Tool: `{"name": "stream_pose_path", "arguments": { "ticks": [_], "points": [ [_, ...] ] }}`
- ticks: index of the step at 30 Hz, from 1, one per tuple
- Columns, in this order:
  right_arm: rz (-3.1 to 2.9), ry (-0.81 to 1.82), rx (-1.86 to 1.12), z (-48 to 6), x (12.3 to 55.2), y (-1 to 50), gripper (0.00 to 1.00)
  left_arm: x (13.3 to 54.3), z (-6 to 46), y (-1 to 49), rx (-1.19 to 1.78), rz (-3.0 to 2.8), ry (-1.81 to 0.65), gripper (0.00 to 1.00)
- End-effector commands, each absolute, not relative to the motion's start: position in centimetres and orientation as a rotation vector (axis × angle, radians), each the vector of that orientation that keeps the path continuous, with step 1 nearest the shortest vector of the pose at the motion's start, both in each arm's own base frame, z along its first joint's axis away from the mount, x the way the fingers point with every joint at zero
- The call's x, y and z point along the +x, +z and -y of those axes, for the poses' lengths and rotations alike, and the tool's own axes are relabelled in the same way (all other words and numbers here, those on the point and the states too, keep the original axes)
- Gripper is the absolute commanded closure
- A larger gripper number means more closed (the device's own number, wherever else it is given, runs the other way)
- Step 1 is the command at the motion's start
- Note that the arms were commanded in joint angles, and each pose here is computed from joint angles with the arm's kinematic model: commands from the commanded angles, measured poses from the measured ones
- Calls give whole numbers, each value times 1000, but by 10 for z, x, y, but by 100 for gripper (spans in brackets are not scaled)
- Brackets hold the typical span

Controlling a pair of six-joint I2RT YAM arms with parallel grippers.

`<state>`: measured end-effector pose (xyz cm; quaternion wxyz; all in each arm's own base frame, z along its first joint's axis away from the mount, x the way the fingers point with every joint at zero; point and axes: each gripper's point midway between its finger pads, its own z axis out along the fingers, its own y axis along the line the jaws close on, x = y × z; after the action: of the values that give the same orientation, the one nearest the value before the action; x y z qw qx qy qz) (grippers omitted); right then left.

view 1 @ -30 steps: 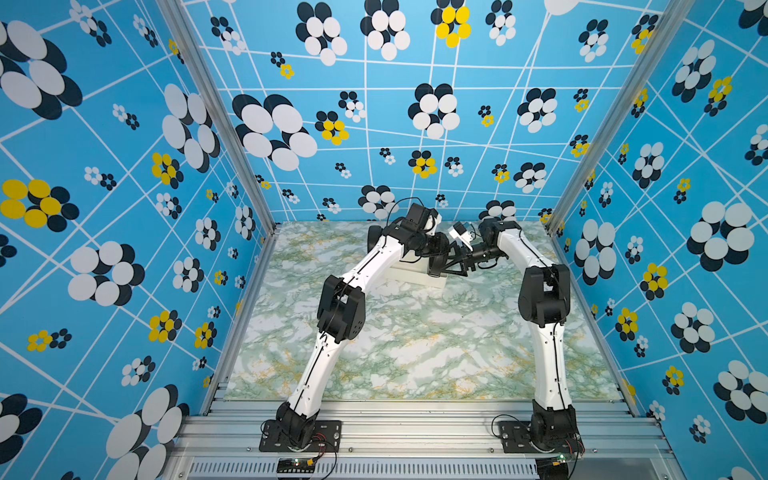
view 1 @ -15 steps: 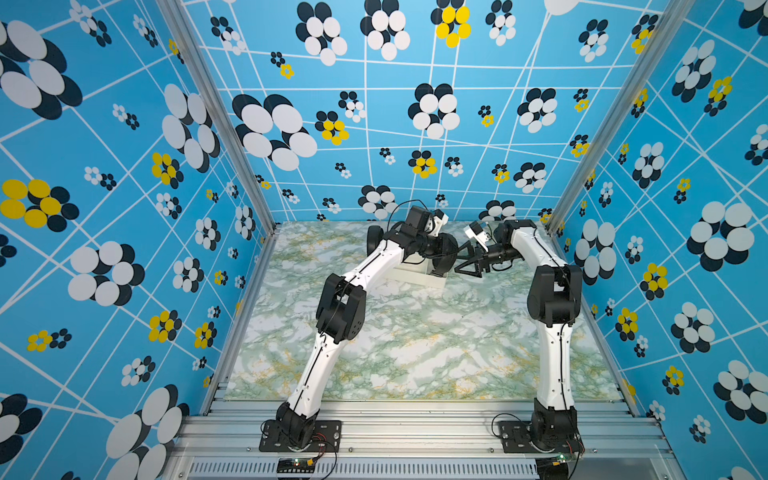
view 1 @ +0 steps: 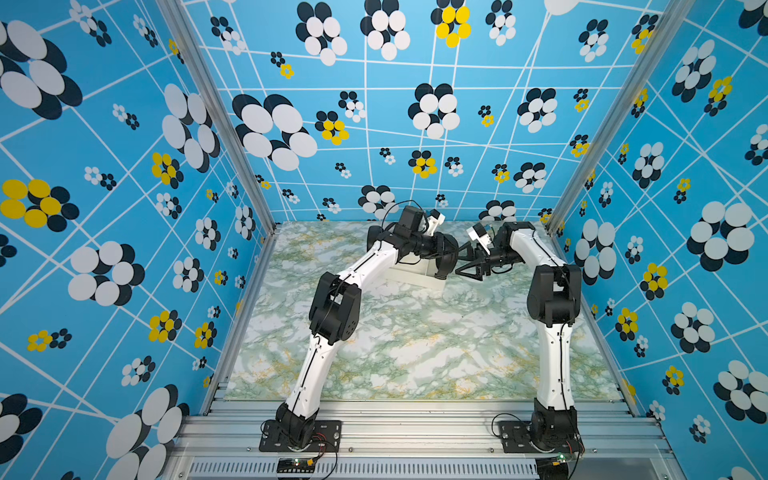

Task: Place the belts into the storage roll
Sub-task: Place the belt in the container.

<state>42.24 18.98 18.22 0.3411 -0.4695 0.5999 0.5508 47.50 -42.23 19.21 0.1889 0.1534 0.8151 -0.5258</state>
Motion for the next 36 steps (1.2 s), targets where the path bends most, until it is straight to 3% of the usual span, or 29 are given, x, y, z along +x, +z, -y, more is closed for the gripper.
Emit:
{"name": "stream_pose_path", "arguments": {
  "ticks": [1,17,23,36],
  "points": [
    [-1432,1502,-1076,-197,398,276,1,504,374,101,182,-2519,-1246,81],
    [-1440,1555,-1098,-216,403,261,1,498,335,83,154,-2594,-1166,80],
    [-1433,1588,-1127,-233,399,257,1,498,341,81,171,-2563,-1283,80],
    [-1448,1601,-1116,-233,405,252,1,501,346,69,172,-2584,-1317,67]
  ]
}}
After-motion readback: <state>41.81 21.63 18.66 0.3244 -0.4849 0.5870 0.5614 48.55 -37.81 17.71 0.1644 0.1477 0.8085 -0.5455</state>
